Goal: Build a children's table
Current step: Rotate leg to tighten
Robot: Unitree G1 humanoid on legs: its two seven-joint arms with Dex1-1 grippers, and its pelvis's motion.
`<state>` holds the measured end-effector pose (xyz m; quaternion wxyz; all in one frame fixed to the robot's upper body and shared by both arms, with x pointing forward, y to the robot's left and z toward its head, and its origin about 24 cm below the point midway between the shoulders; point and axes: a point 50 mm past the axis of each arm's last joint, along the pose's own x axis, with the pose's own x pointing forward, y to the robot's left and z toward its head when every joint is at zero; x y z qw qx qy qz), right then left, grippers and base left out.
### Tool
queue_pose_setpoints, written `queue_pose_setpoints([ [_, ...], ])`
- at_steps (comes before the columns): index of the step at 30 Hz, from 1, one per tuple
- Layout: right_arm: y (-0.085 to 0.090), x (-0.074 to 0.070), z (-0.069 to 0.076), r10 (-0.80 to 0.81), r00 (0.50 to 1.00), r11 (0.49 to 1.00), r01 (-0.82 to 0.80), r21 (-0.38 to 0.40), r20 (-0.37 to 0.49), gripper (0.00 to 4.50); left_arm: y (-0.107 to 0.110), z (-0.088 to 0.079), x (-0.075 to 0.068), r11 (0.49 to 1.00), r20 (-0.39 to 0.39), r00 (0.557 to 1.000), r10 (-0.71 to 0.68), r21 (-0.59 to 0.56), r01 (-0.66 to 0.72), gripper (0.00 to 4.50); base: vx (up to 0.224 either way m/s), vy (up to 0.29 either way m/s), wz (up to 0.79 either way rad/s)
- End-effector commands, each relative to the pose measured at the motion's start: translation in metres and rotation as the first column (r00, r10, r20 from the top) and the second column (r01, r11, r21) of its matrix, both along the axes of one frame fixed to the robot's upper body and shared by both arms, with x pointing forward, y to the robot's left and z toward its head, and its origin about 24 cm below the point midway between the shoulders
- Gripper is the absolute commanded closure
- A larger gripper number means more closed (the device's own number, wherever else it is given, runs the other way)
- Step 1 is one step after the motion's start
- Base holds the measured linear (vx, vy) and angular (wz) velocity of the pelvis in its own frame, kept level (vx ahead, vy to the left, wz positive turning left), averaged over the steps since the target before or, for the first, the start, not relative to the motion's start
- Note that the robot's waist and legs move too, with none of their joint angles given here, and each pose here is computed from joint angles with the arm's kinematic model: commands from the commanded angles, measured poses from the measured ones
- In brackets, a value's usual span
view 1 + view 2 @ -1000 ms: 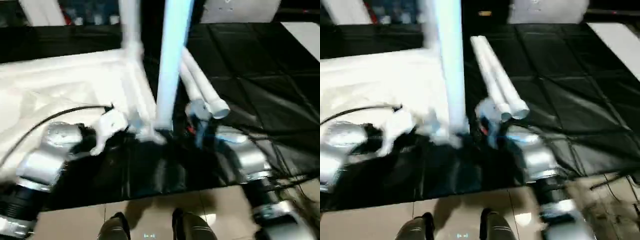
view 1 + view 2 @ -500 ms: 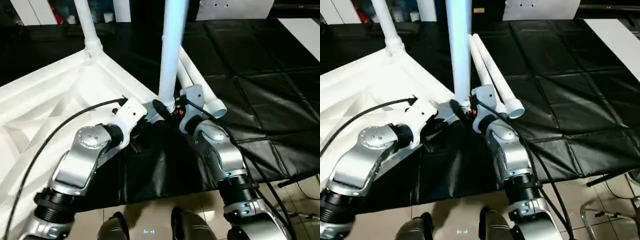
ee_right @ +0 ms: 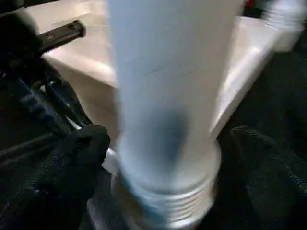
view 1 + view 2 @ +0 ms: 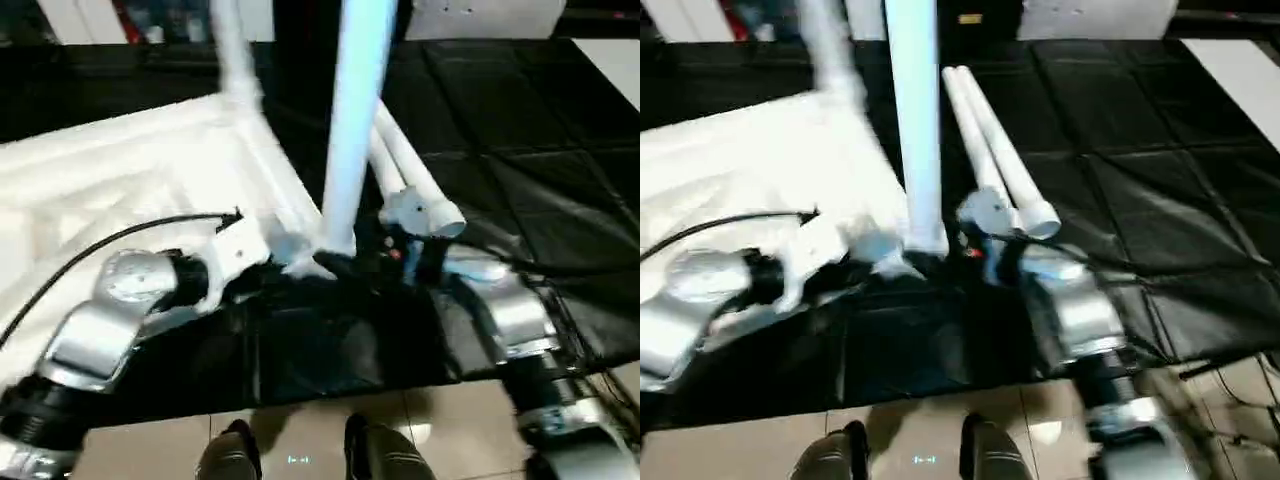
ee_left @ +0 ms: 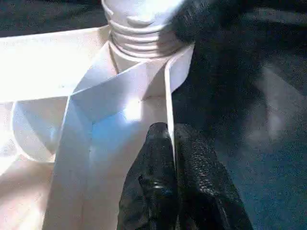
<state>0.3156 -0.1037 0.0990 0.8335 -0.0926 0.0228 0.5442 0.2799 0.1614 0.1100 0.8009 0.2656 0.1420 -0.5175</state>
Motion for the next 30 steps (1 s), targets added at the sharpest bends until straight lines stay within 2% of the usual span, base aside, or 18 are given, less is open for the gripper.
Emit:
queue_pose_setpoints([
  [1, -0.001, -0.006, 0.002, 0.136, 0.991, 0.99, -0.137, -0.036, -0.01, 0.04, 0.001, -0.005, -0.008, 0.991, -0.052, 0.991, -0.124, 0.052, 0.126, 4.5, 0.0, 0.0, 0.0],
  [6, -0.006, -0.009, 0.0, 0.265, 0.963, 0.961, -0.268, -0.07, -0.049, 0.04, 0.007, -0.003, -0.012, 0.966, -0.086, 0.967, -0.242, 0.072, 0.248, 4.5, 0.0, 0.0, 0.0],
  [7, -0.006, -0.009, 0.0, 0.274, 0.96, 0.958, -0.277, -0.072, -0.051, 0.4, 0.007, -0.003, -0.012, 0.964, -0.087, 0.965, -0.248, 0.073, 0.254, 4.5, 0.0, 0.0, 0.0],
  [11, -0.005, -0.008, 0.001, 0.313, 0.948, 0.945, -0.317, -0.08, -0.062, 0.54, 0.009, -0.002, -0.01, 0.95, -0.092, 0.955, -0.283, 0.113, 0.293, 4.5, 0.0, 0.0, 0.0],
  [12, -0.005, -0.008, 0.001, 0.313, 0.948, 0.945, -0.317, -0.08, -0.062, 0.81, 0.009, -0.002, -0.01, 0.95, -0.092, 0.955, -0.283, 0.113, 0.293, 4.5, 0.0, 0.0, 0.0],
  [15, -0.004, -0.008, 0.001, 0.336, 0.939, 0.937, -0.341, -0.079, -0.075, 0.88, 0.011, -0.001, -0.008, 0.944, -0.087, 0.952, -0.295, 0.126, 0.304, 4.5, 0.0, 0.0, 0.0],
  [18, -0.003, -0.009, 0.0, 0.36, 0.929, 0.927, -0.367, -0.081, -0.085, 1.3, 0.012, -0.001, -0.007, 0.943, -0.088, 0.95, -0.3, 0.121, 0.309, 4.5, 0.0, 0.0, 0.0],
  [21, -0.002, -0.009, -0.001, 0.368, 0.926, 0.924, -0.374, -0.077, -0.086, 1.41, 0.012, -0.002, -0.007, 0.942, -0.089, 0.949, -0.302, 0.121, 0.312, 4.5, 0.0, 0.0, 0.0],
  [22, -0.001, -0.01, -0.001, 0.372, 0.924, 0.923, -0.378, -0.073, -0.086, 1.67, 0.013, -0.003, -0.007, 0.942, -0.09, 0.949, -0.303, 0.12, 0.312, 4.5, 0.0, 0.0, 0.0],
  [27, 0.001, -0.011, -0.003, 0.377, 0.922, 0.922, -0.382, -0.064, -0.088, 1.76, 0.014, -0.003, -0.008, 0.946, -0.09, 0.951, -0.296, 0.113, 0.305, 4.5, 0.0, 0.0, 0.0],
  [30, 0.006, -0.013, -0.005, 0.349, 0.931, 0.935, -0.353, -0.026, -0.104, 1.8, 0.013, -0.002, -0.006, 0.964, -0.08, 0.967, -0.242, 0.09, 0.249, 4.5, 0.0, 0.0, 0.0],
])
